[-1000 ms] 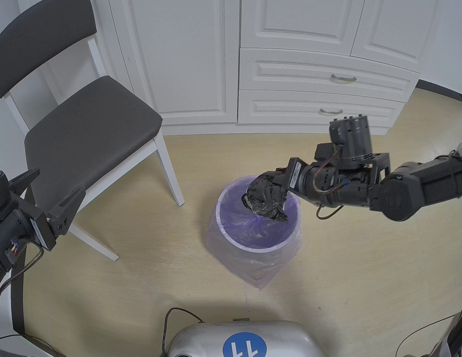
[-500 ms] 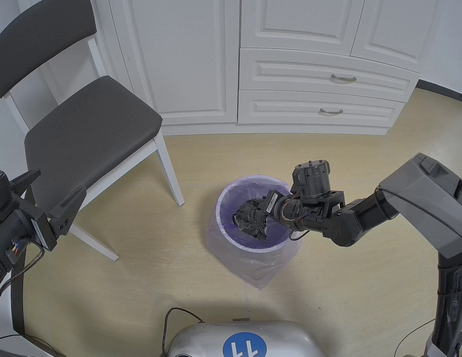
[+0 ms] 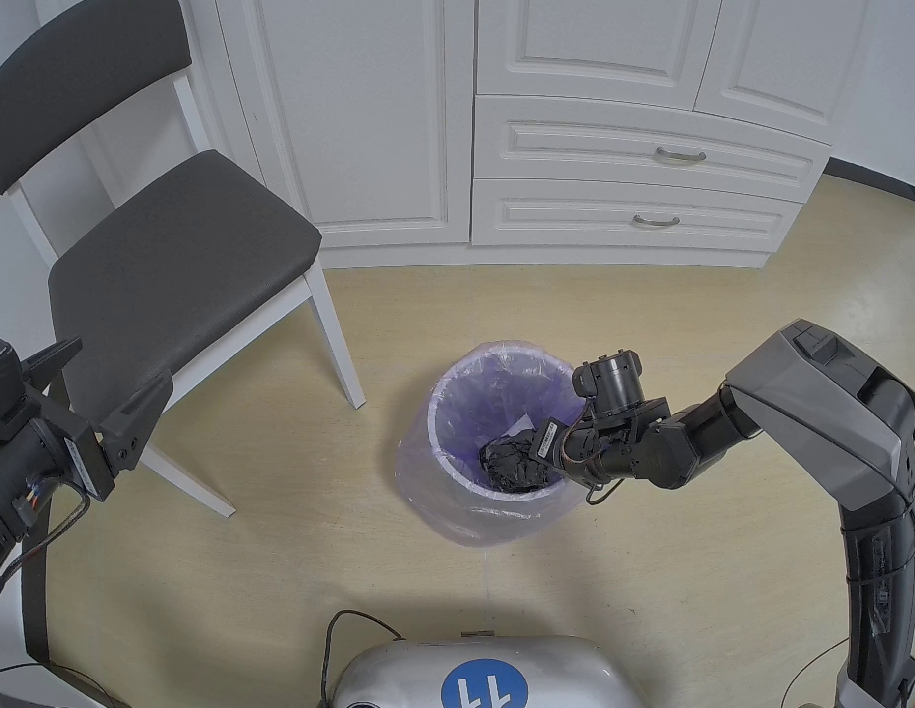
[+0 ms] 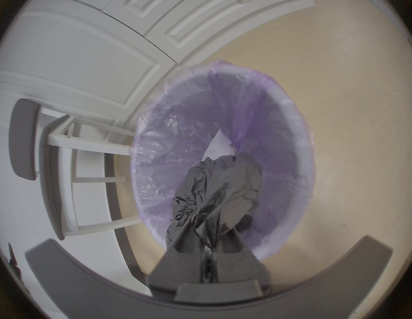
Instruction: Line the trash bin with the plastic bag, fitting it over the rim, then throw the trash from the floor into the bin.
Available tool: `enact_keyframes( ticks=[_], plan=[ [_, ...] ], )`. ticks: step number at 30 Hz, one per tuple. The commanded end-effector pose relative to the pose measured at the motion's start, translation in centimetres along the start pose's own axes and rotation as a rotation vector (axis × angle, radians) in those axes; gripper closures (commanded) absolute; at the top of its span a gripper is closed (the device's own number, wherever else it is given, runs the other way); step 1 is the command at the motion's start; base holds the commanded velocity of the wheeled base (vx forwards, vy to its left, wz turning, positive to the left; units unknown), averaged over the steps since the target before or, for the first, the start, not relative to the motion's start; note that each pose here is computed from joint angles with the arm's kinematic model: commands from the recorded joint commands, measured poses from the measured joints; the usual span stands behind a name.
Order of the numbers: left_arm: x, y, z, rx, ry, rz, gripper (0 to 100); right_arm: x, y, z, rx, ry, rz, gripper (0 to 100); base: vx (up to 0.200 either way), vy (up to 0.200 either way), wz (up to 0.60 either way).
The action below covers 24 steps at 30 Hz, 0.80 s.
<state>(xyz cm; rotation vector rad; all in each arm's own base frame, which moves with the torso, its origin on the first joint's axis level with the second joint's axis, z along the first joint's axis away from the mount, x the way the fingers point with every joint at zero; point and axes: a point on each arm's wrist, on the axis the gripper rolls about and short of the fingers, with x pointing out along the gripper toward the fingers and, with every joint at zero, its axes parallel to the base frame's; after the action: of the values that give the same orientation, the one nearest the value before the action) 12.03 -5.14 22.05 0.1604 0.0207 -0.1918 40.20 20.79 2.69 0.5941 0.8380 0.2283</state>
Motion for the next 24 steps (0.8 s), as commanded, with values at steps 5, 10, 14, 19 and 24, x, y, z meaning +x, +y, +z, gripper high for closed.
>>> enact_keyframes(
  ticks=[5,10,14,19,24],
  plan=[
    [0.0,0.0,0.0,0.001,0.001,-0.001,0,-0.2,1.7,1.1,0.048,-0.043,0.051,100,0.0,0.0,0.0],
    [0.1,0.0,0.0,0.001,0.003,-0.001,0,0.0,1.9,1.4,0.08,-0.119,0.071,100,0.0,0.0,0.0],
    [0.0,0.0,-0.1,0.001,0.003,-0.001,0,0.1,1.9,1.3,0.079,-0.117,0.071,100,0.0,0.0,0.0],
    [0.0,0.0,0.0,0.001,0.0,-0.001,0,2.1,1.2,0.4,0.081,-0.093,0.055,100,0.0,0.0,0.0],
    [0.0,0.0,0.0,0.001,0.001,-0.001,0,3.4,0.8,-0.3,0.077,-0.082,0.041,100,0.0,0.0,0.0]
  ],
)
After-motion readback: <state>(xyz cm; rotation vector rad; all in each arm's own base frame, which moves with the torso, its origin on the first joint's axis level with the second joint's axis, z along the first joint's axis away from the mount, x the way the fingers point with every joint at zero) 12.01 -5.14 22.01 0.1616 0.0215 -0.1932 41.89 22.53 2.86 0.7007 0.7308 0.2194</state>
